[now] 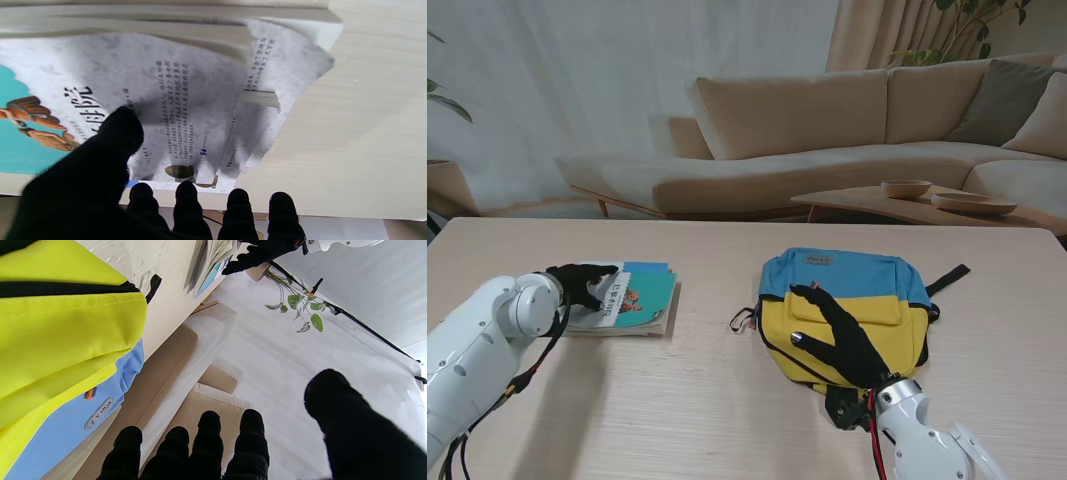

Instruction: Pack books into the school bag then zip close the school bag

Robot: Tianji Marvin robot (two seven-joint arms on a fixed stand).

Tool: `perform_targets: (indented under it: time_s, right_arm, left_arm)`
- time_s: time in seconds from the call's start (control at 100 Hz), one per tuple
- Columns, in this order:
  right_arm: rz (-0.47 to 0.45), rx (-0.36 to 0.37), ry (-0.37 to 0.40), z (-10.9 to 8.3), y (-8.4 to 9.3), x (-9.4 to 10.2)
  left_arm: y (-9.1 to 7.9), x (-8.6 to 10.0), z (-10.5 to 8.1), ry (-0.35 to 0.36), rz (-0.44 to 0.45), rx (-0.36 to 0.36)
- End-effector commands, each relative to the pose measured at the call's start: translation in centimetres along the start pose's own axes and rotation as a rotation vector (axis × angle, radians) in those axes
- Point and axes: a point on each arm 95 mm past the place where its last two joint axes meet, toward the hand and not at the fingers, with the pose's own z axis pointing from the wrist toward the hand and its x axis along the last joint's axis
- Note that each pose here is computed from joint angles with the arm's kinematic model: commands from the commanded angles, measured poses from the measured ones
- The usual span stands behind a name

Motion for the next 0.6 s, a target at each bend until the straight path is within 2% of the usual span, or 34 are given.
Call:
perform_targets:
  time_s: [0.0, 0.34, 0.59]
  right_arm:
    - [0.007, 0.014, 0.0, -0.1, -0.5, 0.1]
    - [0.006, 0.012, -0.006, -0.1, -0.3, 0.0]
    - [0.007, 0.008, -0.011, -0.1, -0.2, -0.2]
  left_arm:
    - [1.7, 0.1, 0.3, 0.002, 0.001, -0.056]
    - [1.8, 0.0, 0.9, 0.018, 0.012, -0.097]
    - [1.6, 0.3, 1.4, 0.033, -0.006, -0.069]
